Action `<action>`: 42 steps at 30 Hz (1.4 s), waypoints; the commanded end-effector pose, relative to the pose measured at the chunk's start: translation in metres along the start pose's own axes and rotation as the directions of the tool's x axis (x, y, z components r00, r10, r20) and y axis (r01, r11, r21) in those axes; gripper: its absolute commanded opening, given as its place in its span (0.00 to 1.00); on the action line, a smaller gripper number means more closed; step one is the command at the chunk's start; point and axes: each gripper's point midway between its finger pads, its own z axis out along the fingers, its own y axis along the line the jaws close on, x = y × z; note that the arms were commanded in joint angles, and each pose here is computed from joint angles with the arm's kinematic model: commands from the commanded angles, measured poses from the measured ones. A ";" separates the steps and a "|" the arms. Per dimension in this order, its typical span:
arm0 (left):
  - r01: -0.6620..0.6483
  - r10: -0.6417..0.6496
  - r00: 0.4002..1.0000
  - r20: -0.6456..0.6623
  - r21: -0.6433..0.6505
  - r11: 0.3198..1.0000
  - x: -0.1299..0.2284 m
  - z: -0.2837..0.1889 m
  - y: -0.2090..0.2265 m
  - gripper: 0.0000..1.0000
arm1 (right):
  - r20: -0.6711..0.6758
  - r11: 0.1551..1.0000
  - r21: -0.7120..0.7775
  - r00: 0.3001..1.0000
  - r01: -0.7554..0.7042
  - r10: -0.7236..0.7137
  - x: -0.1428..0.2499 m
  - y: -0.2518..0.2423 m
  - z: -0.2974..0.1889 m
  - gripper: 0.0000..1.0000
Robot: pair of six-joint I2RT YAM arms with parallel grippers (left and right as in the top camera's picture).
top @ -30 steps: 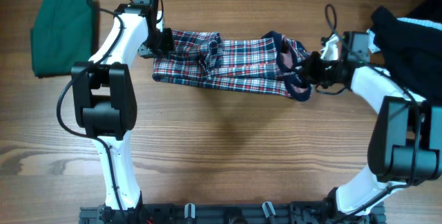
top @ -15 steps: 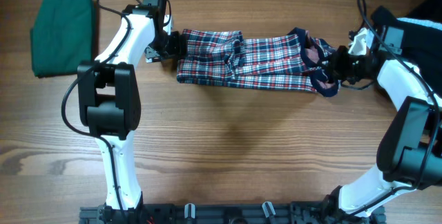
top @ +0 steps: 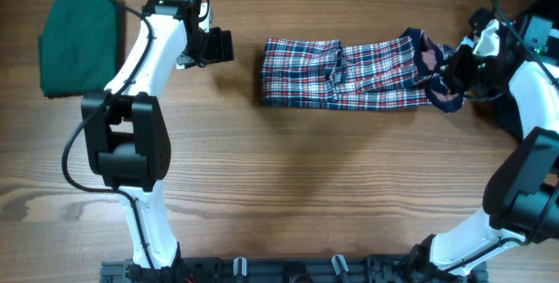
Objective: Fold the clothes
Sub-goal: 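Lift the right end and fold it over onto the bundle with the right gripper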
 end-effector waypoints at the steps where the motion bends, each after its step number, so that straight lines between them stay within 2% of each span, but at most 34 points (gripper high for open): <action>1: -0.003 0.004 1.000 0.025 -0.008 1.000 -0.003 -0.011 0.002 0.86 | -0.023 0.992 -0.042 0.993 0.115 -0.116 -0.002 0.036 0.007 0.04; 10: -0.002 0.002 0.999 0.044 -0.006 1.000 -0.006 -0.019 0.003 0.89 | -0.029 0.930 -0.183 0.944 0.319 -0.329 0.015 0.161 0.026 0.04; 17: 0.014 -0.015 0.991 0.134 0.007 1.000 -0.020 -0.057 0.009 0.89 | -0.004 0.864 -0.269 0.896 0.426 -0.443 0.039 0.240 0.030 0.04; 25: -0.008 0.004 0.977 0.212 0.017 1.000 -0.027 -0.094 0.007 0.89 | 0.022 0.826 -0.246 0.854 0.508 -0.519 0.064 0.280 0.048 0.04; 37: -0.009 0.005 0.976 0.217 0.018 1.000 -0.027 -0.098 0.006 0.88 | -0.005 0.784 -0.286 0.817 0.551 -0.577 0.101 0.310 0.086 0.05; 38: -0.009 0.005 0.976 0.217 0.018 1.000 -0.027 -0.098 0.006 0.88 | -0.010 0.778 -0.293 0.812 0.556 -0.584 0.105 0.312 0.091 0.10; 39: -0.011 0.007 0.976 0.218 0.017 1.000 -0.027 -0.099 0.006 0.88 | -0.012 0.762 -0.310 0.799 0.569 -0.601 0.111 0.316 0.094 0.33; 40: -0.012 0.008 0.976 0.218 0.016 1.000 -0.027 -0.099 0.006 0.88 | -0.012 0.734 -0.343 0.779 0.586 -0.627 0.119 0.322 0.097 0.68; 41: -0.012 0.009 0.976 0.219 0.015 1.000 -0.027 -0.099 0.007 0.88 | -0.005 0.697 -0.383 0.753 0.606 -0.658 0.130 0.330 0.098 0.84; 42: -0.012 0.009 0.975 0.220 0.012 1.000 -0.027 -0.099 0.007 0.88 | -0.001 0.673 -0.401 0.734 0.622 -0.679 0.137 0.335 0.099 0.89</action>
